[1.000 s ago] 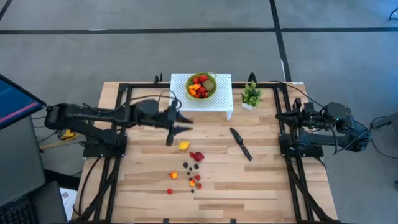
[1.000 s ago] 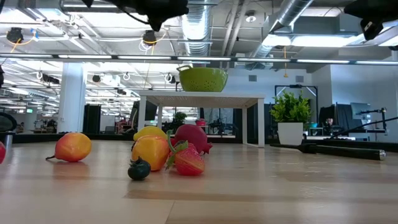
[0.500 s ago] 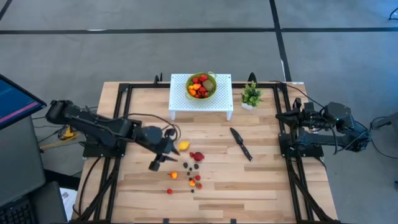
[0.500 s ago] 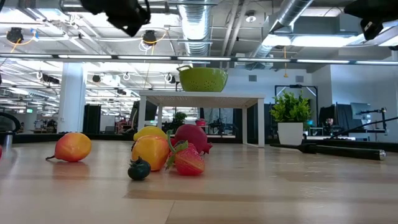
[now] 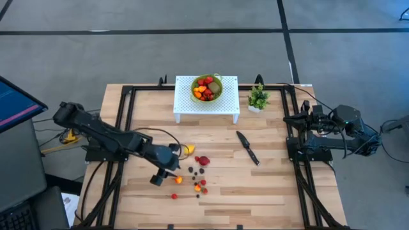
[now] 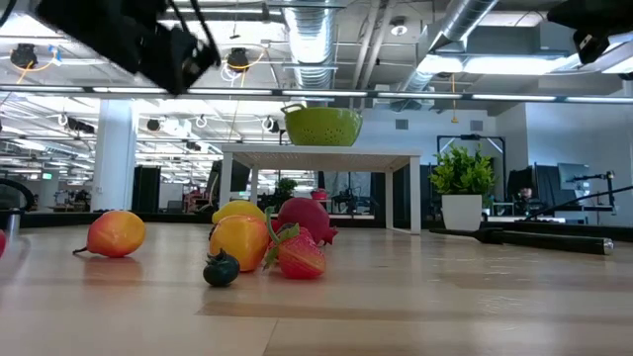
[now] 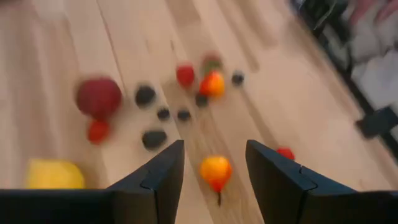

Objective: Pick & Place Fruit
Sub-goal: Put the yellow peach into the green strainer bowl

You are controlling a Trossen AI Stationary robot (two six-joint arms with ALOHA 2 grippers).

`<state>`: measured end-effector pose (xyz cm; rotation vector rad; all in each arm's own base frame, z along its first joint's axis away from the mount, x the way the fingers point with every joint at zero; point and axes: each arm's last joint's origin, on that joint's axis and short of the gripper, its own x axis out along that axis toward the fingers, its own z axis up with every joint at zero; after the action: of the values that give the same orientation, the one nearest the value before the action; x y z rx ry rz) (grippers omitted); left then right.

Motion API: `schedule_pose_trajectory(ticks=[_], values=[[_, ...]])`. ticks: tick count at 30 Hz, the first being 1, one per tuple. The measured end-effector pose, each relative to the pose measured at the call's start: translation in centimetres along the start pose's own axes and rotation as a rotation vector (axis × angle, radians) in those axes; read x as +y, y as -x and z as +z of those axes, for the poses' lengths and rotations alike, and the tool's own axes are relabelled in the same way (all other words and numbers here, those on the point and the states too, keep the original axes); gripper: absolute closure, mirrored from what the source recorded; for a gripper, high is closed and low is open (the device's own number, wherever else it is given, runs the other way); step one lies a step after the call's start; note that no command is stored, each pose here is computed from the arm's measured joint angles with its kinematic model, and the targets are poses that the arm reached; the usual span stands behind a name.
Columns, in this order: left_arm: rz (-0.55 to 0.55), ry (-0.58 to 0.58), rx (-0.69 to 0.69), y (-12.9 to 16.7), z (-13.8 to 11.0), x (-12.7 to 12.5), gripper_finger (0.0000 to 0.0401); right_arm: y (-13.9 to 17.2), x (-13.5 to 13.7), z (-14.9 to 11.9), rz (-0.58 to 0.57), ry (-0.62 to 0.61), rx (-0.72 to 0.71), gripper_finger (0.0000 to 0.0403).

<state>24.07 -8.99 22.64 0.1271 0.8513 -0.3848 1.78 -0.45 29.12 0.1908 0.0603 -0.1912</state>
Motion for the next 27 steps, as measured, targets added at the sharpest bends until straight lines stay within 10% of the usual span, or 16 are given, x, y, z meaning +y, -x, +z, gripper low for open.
schedule_pose_trajectory(ticks=[14,27], values=[[-0.006,-0.031,0.168,-4.4,-1.9,-1.2,0.0227,0.0,0.0,0.0,0.000,0.000,0.000,0.0386],[0.018,-0.119,0.153,-4.5,-1.7,-1.9,0.0142,0.0,0.0,0.0,0.000,0.000,0.000,0.0386]])
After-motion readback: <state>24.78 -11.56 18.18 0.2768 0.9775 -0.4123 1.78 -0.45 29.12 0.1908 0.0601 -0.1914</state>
